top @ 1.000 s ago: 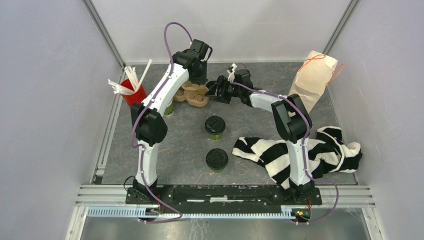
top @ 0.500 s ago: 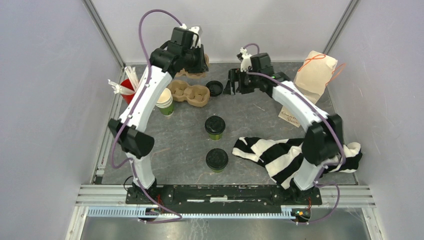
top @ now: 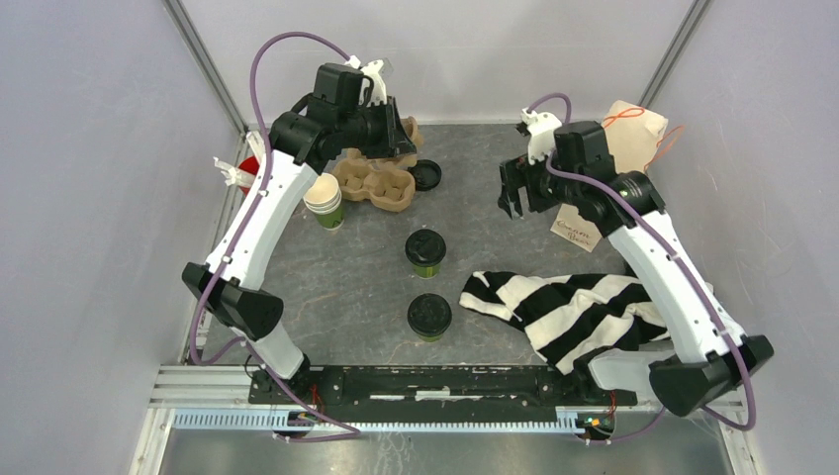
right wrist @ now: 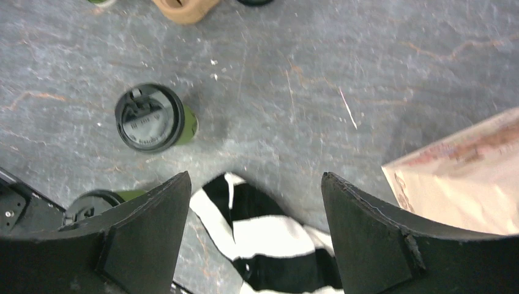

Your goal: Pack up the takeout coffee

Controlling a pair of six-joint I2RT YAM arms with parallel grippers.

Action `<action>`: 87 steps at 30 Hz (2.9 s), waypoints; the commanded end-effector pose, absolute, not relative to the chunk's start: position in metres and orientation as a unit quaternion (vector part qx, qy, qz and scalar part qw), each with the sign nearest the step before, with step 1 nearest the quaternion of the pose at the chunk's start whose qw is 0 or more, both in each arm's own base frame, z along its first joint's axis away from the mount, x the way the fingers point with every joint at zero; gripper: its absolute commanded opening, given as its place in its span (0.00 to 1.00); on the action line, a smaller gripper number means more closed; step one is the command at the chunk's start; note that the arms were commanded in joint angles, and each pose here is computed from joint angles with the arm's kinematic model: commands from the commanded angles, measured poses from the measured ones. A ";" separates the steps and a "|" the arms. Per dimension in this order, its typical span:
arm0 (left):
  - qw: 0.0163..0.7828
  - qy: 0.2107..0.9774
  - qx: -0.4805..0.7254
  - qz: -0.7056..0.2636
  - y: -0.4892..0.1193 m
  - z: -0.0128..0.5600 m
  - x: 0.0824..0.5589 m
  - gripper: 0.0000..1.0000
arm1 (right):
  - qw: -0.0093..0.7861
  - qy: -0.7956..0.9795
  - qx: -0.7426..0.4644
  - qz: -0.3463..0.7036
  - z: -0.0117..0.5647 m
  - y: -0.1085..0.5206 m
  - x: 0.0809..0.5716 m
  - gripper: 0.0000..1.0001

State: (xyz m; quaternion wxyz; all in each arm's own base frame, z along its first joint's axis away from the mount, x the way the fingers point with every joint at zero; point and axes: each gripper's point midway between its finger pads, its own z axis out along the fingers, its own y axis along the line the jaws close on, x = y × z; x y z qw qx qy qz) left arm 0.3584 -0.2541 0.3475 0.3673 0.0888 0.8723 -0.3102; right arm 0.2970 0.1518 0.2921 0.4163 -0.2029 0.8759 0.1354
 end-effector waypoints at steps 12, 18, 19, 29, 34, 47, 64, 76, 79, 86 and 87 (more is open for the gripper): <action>0.354 0.844 0.098 -0.391 -0.252 0.388 0.285 0.02 | 0.476 0.861 -0.072 -0.166 0.372 0.030 0.307 0.95; 0.349 0.846 0.111 -0.389 -0.258 0.381 0.292 0.02 | 0.472 0.861 -0.013 -0.190 0.360 0.015 0.337 0.98; 0.352 0.844 0.111 -0.389 -0.258 0.381 0.293 0.02 | 0.468 0.862 0.004 -0.193 0.356 0.008 0.342 0.97; 0.364 0.842 0.132 -0.376 -0.263 0.373 0.309 0.02 | 0.467 0.856 0.142 -0.172 0.318 -0.009 0.393 0.90; 0.356 0.842 0.126 -0.384 -0.267 0.370 0.311 0.02 | 0.457 0.849 0.177 -0.195 0.296 -0.018 0.412 0.86; 0.364 0.852 0.116 -0.357 -0.272 0.369 0.340 0.02 | 0.456 0.851 0.157 -0.207 0.281 -0.034 0.455 0.60; 0.345 0.857 0.121 -0.364 -0.274 0.361 0.334 0.02 | 0.475 0.821 -0.310 0.067 0.271 0.104 0.407 0.01; 0.397 0.857 0.103 -0.313 -0.248 0.379 0.334 0.02 | 0.475 0.729 -0.453 0.193 0.262 0.165 0.328 0.00; 0.411 0.852 0.103 -0.306 -0.243 0.387 0.334 0.02 | 0.472 0.727 -0.457 0.200 0.258 0.168 0.325 0.00; 0.421 0.838 0.115 -0.328 -0.250 0.401 0.332 0.02 | 0.508 0.763 -0.371 0.151 0.288 0.150 0.344 0.33; 0.423 0.836 0.115 -0.331 -0.250 0.404 0.333 0.02 | 0.515 0.767 -0.354 0.144 0.294 0.146 0.346 0.38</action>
